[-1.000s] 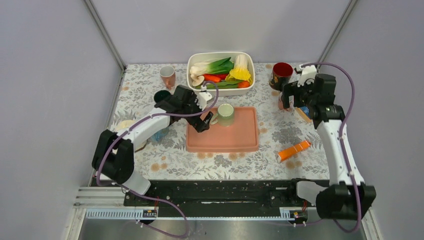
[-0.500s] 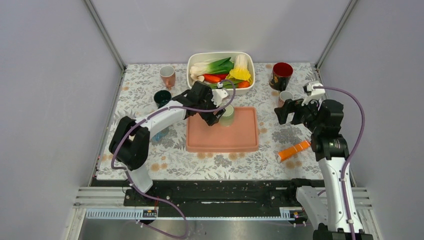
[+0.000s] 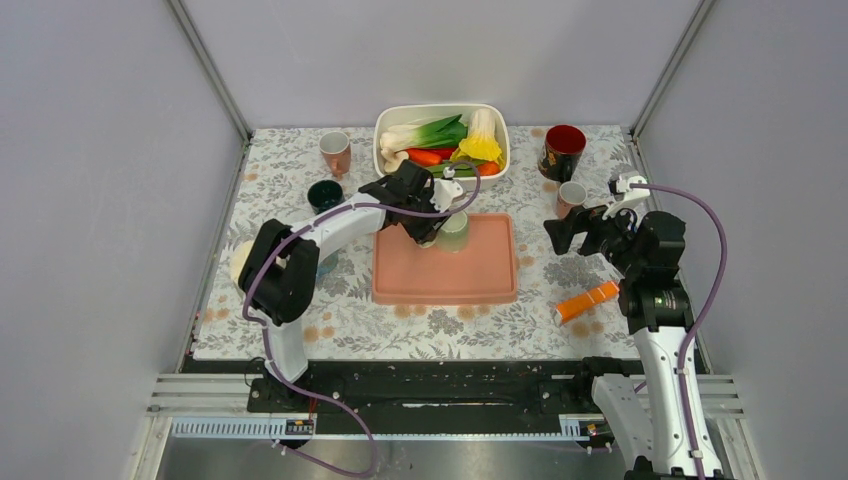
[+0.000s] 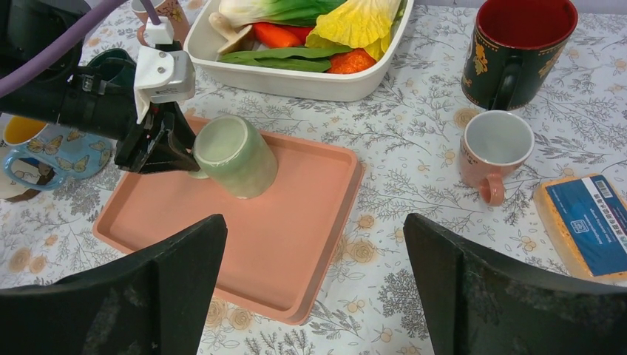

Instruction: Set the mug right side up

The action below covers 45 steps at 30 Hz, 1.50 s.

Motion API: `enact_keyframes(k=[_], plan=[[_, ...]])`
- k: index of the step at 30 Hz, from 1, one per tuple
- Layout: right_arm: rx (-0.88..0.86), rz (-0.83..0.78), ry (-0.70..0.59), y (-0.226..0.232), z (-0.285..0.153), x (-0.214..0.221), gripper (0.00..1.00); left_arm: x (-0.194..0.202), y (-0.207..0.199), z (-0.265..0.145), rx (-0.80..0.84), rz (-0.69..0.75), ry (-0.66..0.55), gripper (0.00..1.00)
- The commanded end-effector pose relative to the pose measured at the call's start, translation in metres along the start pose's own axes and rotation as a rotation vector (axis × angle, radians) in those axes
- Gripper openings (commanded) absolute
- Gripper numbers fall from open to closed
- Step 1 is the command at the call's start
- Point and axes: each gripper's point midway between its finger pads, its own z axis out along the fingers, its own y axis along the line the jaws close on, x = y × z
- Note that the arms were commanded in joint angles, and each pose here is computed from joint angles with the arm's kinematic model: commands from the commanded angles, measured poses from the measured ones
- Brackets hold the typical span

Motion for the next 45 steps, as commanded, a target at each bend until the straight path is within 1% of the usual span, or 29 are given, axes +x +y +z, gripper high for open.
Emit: enact_keyframes(k=[1,3,6,7,8,12,16,18,22,24,26,29,32,34,39,40,45], plan=[[-0.023,-0.011,-0.046,0.004,0.001,-0.010,0.99,-0.023,0.000,-0.005,0.010,0.030,-0.051,0.38],[-0.027,-0.009,-0.042,0.004,0.002,-0.008,0.99,-0.024,-0.001,-0.004,0.010,0.032,-0.052,0.31],[-0.036,-0.007,-0.038,0.005,0.003,-0.007,0.99,-0.028,-0.001,-0.006,0.009,0.034,-0.061,0.11],[-0.041,-0.006,-0.037,0.005,0.004,-0.006,0.99,-0.030,-0.001,-0.007,0.011,0.036,-0.067,0.02],[-0.047,-0.005,-0.034,0.006,0.005,-0.005,0.99,-0.033,-0.002,-0.008,0.013,0.038,-0.075,0.00],[-0.095,0.002,-0.027,0.012,0.009,-0.002,0.96,-0.056,-0.007,-0.024,0.035,0.047,-0.138,0.00],[-0.228,0.023,-0.056,0.033,0.012,-0.010,0.94,-0.099,-0.017,-0.057,0.083,0.028,-0.247,0.00],[-0.302,0.055,-0.084,0.046,0.012,-0.018,0.92,-0.127,-0.023,-0.081,0.110,0.013,-0.329,0.00],[-0.499,0.146,-0.145,0.075,0.010,-0.041,0.91,-0.184,-0.039,-0.143,0.206,-0.043,-0.531,0.00],[-0.565,0.217,-0.172,0.082,0.014,-0.053,0.89,-0.207,-0.044,-0.176,0.265,-0.101,-0.644,0.00],[-0.607,0.285,-0.209,0.084,0.018,-0.063,0.87,-0.220,-0.048,-0.199,0.364,-0.189,-0.722,0.00],[-0.634,0.375,-0.271,0.082,0.025,-0.072,0.84,-0.224,-0.048,-0.218,0.540,-0.369,-0.802,0.00],[-0.650,0.436,-0.318,0.082,0.030,-0.073,0.82,-0.219,-0.047,-0.229,0.664,-0.488,-0.911,0.00],[-0.662,0.457,-0.350,0.082,0.032,-0.074,0.81,-0.213,-0.047,-0.234,0.715,-0.520,-0.959,0.00],[-0.766,0.472,-0.352,0.114,0.040,-0.076,0.79,-0.206,-0.053,-0.250,0.817,-0.558,-1.091,0.00],[-0.783,0.477,-0.348,0.121,0.043,-0.076,0.79,-0.205,-0.052,-0.253,0.828,-0.572,-1.126,0.00],[-0.836,0.499,-0.353,0.143,0.058,-0.072,0.74,-0.194,-0.053,-0.260,0.867,-0.618,-1.224,0.00]])
